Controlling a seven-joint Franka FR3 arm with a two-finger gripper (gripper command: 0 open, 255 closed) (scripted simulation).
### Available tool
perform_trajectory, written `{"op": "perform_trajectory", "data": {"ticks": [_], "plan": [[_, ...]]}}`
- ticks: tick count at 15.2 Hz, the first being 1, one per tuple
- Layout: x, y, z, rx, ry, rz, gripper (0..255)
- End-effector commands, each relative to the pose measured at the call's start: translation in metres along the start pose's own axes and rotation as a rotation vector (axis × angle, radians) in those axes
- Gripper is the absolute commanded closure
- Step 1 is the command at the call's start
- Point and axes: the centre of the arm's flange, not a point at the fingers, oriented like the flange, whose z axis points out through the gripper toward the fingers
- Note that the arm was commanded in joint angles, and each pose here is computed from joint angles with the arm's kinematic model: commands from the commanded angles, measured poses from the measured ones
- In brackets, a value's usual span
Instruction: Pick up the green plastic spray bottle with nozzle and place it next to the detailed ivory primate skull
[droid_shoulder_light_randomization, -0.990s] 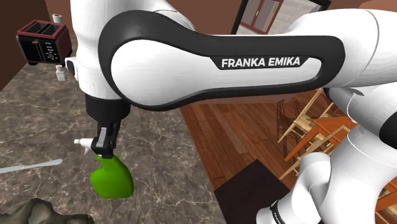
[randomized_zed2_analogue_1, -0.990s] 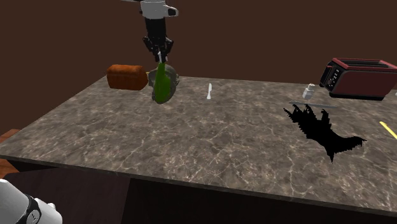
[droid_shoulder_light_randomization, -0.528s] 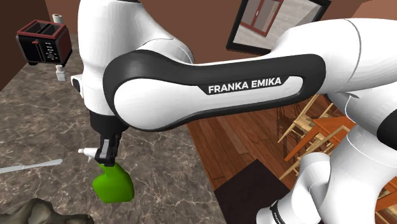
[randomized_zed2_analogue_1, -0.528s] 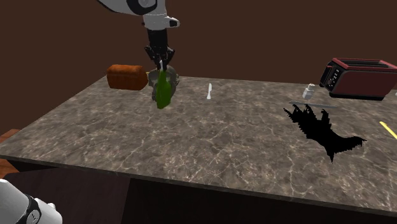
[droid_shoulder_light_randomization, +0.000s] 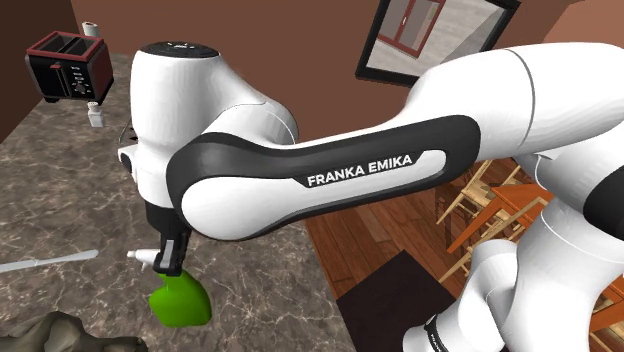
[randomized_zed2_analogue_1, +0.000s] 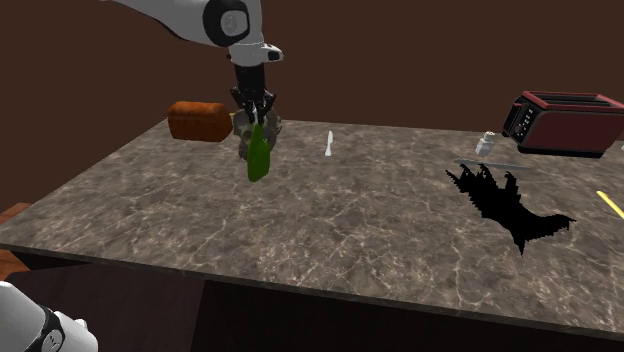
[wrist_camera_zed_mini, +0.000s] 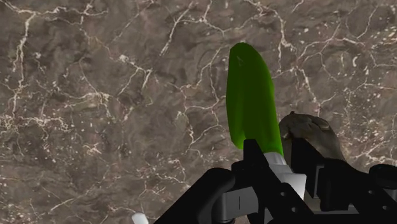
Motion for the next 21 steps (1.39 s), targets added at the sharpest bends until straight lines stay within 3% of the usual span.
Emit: {"op": "perform_trajectory", "data": {"ticks": [1, 7, 8, 13, 17, 21], "plan": [[0.000, 0.000, 0.005, 0.000, 0.001, 0.000, 255], [0.000, 0.000, 0.005, 0.000, 0.001, 0.000, 255], [0.000, 0.000, 0.005, 0.000, 0.001, 0.000, 0], [0.000, 0.000, 0.005, 0.000, 0.001, 0.000, 0], [0.000, 0.000, -0.045, 0.000, 0.001, 0.000, 0], [0.000, 0.000, -0.045, 0.000, 0.001, 0.000, 0]]}}
